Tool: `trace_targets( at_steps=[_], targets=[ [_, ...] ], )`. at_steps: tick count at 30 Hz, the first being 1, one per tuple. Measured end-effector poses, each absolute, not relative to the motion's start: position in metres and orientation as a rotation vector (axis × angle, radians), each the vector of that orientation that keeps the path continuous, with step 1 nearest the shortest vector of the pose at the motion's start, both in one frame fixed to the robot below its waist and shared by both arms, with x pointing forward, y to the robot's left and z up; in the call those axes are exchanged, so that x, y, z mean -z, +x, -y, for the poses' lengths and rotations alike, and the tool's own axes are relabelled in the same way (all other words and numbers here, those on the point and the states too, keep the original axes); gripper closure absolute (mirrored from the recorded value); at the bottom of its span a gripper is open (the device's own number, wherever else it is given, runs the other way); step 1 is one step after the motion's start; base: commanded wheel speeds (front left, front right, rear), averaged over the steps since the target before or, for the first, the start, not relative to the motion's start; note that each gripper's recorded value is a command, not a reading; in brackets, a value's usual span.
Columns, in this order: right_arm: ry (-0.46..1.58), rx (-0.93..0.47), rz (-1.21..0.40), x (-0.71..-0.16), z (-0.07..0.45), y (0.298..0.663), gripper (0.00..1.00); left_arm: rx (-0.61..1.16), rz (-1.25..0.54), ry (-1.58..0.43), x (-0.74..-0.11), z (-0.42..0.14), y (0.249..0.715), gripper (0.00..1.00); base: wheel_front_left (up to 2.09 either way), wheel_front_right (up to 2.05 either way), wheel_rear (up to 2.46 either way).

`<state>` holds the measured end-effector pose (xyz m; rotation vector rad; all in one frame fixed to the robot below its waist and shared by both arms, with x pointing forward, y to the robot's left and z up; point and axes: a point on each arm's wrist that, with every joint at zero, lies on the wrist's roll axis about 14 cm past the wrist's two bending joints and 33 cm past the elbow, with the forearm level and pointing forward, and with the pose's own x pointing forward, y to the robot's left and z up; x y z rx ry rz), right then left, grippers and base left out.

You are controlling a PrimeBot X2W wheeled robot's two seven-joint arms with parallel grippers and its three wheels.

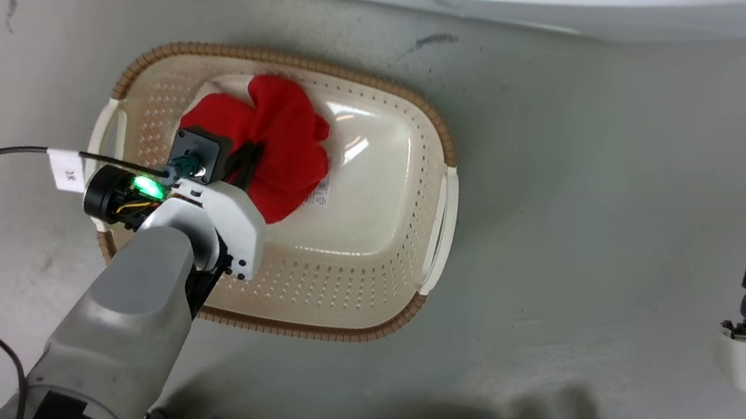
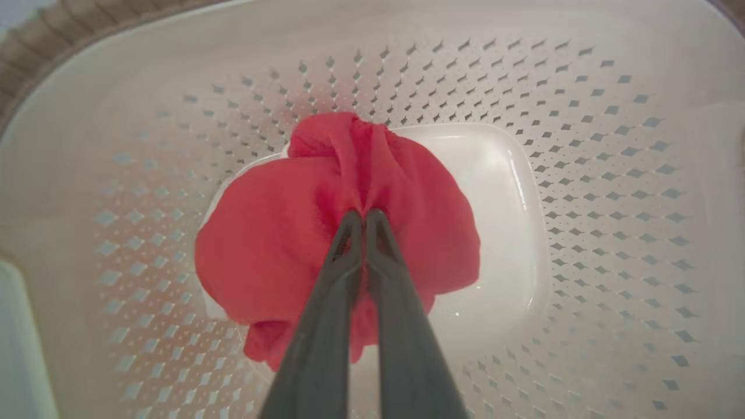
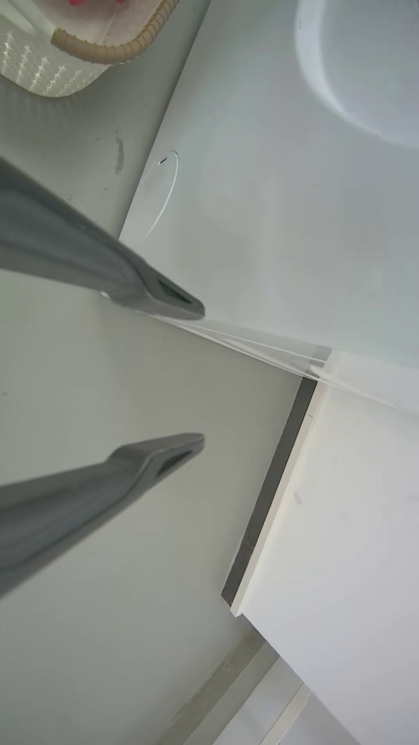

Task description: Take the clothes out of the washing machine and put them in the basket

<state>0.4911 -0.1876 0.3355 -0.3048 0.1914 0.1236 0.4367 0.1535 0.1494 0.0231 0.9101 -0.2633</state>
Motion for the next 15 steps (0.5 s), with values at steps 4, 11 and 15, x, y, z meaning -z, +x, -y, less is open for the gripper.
trace_targets(
  at_steps=[4, 11, 15],
  targets=[
    [-0.311, -0.125, -0.22, -0.321, 0.189, 0.49, 0.0, 0.258, -0.963, 0.015, -0.133, -0.151, 0.428, 1.0, 0.0, 0.0, 0.0],
    [-0.298, -0.12, -0.225, -0.316, 0.19, 0.491, 0.0, 0.217, -0.987, 0.029, -0.127, -0.158, 0.425, 0.0, 0.0, 0.0, 0.0],
    [-0.279, -0.11, -0.204, -0.324, 0.19, 0.495, 0.0, 0.199, -0.945, 0.014, -0.14, -0.159, 0.433, 0.0, 0.0, 0.0, 0.0]
  ],
)
